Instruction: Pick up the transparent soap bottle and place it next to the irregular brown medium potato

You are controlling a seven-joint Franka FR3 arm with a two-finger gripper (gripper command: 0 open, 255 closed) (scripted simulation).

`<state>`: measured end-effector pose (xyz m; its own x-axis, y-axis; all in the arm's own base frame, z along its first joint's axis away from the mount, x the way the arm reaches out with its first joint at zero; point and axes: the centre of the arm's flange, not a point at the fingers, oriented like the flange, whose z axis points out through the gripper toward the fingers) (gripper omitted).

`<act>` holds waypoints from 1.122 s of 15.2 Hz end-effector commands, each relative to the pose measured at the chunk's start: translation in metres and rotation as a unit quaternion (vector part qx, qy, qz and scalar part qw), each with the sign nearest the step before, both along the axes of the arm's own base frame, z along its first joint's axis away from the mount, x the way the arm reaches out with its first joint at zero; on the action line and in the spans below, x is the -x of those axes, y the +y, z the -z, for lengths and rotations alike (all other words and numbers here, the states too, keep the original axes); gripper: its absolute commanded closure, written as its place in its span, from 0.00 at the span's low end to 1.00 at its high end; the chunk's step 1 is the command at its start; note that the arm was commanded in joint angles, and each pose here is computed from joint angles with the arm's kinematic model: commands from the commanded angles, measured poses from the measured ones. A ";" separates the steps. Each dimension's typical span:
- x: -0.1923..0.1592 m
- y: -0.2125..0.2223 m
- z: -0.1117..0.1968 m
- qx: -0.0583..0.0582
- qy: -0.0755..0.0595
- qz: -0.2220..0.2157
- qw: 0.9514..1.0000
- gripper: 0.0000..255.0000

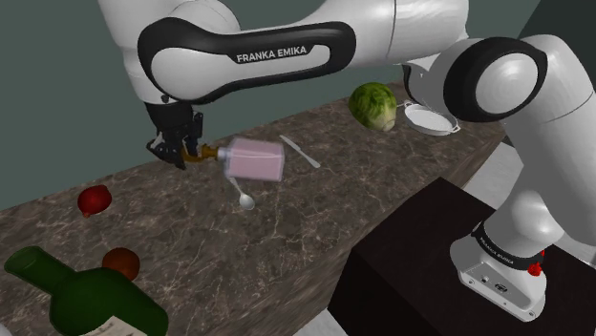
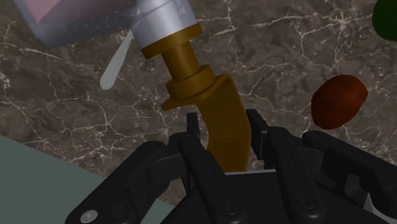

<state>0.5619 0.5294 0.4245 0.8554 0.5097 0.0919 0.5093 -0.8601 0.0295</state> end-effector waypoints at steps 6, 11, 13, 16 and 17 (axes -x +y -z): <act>0.029 0.042 -0.002 0.000 0.000 0.000 1.000 1.00; 0.036 0.053 0.022 0.000 0.000 0.000 1.000 1.00; 0.036 0.053 0.033 0.000 0.000 0.000 1.000 1.00; 0.036 0.053 0.048 0.000 0.000 0.000 1.000 1.00; 0.036 0.053 0.054 0.000 0.000 0.000 1.000 1.00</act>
<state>0.5254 0.5817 0.3765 0.8556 0.5096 0.0907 0.5092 -0.8601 0.0299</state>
